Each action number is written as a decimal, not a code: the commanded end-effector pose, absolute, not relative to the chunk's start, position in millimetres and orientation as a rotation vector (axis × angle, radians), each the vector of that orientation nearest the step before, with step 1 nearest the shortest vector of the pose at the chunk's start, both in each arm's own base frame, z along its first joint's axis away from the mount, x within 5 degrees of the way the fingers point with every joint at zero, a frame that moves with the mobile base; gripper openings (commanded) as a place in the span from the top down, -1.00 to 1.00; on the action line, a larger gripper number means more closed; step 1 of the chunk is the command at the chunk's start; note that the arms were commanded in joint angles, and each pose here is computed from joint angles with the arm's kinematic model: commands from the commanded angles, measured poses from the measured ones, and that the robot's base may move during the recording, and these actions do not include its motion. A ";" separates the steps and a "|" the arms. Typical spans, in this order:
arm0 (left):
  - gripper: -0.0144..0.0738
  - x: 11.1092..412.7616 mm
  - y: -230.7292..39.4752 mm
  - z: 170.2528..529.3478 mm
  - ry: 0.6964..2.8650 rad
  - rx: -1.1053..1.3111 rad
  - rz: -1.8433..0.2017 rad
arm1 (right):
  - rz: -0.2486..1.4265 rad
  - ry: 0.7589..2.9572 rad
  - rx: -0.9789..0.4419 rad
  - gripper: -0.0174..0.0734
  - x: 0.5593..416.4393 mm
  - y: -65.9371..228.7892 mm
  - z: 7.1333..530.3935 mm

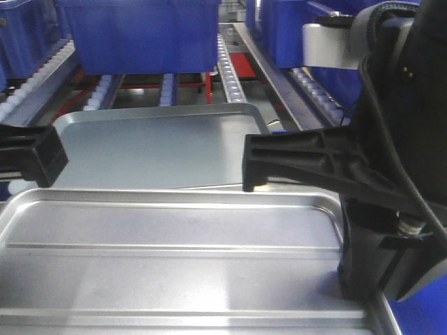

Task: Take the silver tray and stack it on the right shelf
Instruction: 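Carry the tray over the other silver tray on the shelf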

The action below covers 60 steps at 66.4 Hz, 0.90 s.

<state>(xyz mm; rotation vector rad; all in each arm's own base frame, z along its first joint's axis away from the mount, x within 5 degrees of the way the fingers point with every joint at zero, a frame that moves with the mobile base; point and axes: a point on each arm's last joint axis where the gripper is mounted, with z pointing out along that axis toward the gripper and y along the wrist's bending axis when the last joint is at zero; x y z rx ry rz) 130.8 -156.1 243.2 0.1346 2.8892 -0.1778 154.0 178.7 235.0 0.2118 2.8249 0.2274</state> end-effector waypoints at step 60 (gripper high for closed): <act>0.90 129.9 -151.8 253.1 2.865 0.158 -0.139 | 0.198 2.784 0.192 0.45 155.2 172.9 247.7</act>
